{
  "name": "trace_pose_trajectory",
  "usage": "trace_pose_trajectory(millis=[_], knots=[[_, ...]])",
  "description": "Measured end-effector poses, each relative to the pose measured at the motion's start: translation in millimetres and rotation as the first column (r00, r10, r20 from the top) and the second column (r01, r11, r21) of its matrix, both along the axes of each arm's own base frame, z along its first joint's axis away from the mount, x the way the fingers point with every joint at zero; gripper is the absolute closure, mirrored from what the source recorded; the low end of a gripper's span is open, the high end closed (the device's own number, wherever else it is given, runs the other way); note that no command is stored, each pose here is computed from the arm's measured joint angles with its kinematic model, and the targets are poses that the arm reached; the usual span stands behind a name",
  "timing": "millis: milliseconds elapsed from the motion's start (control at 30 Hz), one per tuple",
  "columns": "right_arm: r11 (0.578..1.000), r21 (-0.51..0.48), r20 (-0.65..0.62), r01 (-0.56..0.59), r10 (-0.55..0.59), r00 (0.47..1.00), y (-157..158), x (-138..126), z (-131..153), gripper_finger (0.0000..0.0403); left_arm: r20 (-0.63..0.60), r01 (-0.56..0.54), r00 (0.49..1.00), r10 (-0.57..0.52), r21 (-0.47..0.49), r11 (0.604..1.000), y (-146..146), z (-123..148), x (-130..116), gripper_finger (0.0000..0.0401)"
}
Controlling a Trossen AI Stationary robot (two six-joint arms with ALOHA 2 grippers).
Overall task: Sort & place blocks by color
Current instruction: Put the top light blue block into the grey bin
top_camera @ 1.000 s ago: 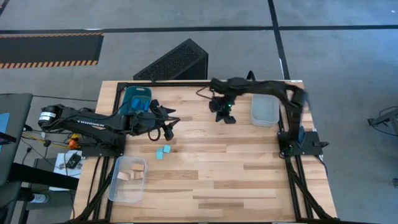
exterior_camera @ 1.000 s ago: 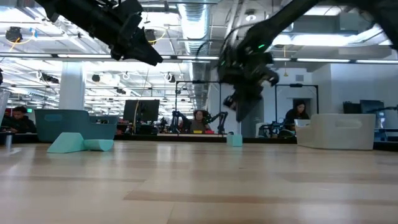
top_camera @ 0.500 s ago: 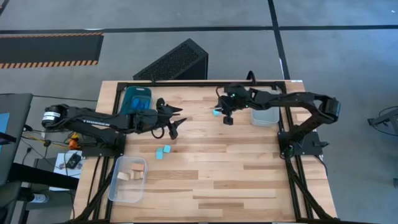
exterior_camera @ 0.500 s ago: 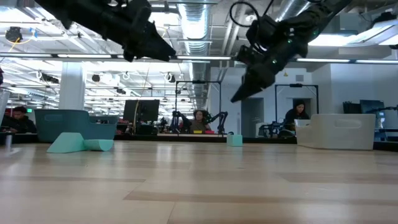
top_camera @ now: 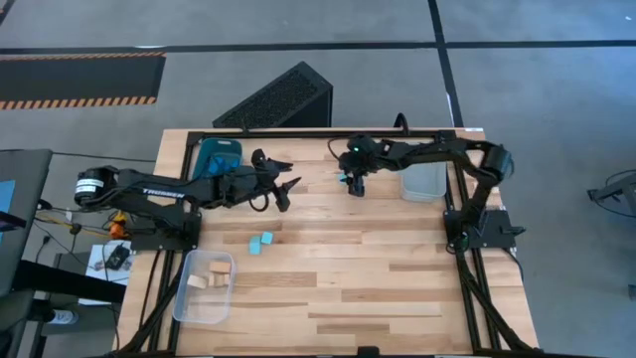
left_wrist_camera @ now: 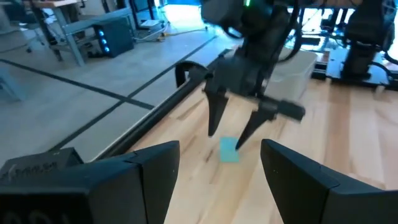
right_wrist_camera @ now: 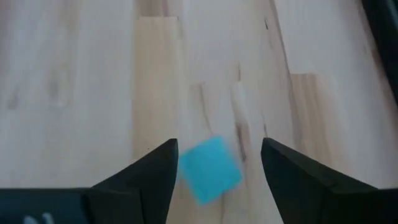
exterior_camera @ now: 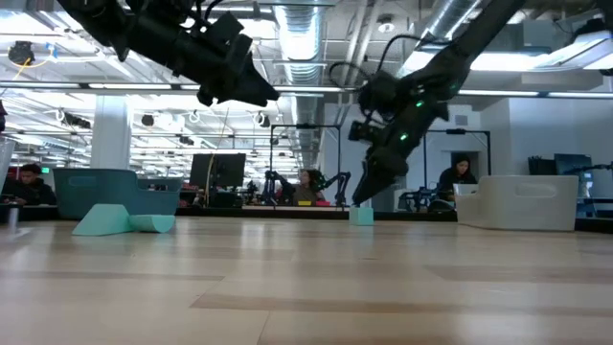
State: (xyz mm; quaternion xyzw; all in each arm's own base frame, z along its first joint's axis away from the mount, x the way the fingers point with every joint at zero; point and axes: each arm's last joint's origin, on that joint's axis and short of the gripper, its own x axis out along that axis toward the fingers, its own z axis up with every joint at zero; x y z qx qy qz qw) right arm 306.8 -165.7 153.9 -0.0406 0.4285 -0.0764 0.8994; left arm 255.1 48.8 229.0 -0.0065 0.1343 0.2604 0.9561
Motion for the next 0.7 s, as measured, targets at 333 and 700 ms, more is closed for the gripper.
trace_pose_trajectory(millis=[333,700], knots=[[0.994,0.086,-0.244,-0.062,0.081,0.966,-9.0,12.1,-10.7,0.0148,-0.125,-0.029,0.992,0.021,-0.061,0.998,6.0,-20.7,1.4,0.0184],[0.993,0.11,-0.252,-0.044,0.07,0.965,-7.7,5.0,1.7,0.0164,-0.12,0.009,0.993,-0.021,-0.105,0.994,3.4,-21.4,1.3,0.0184]])
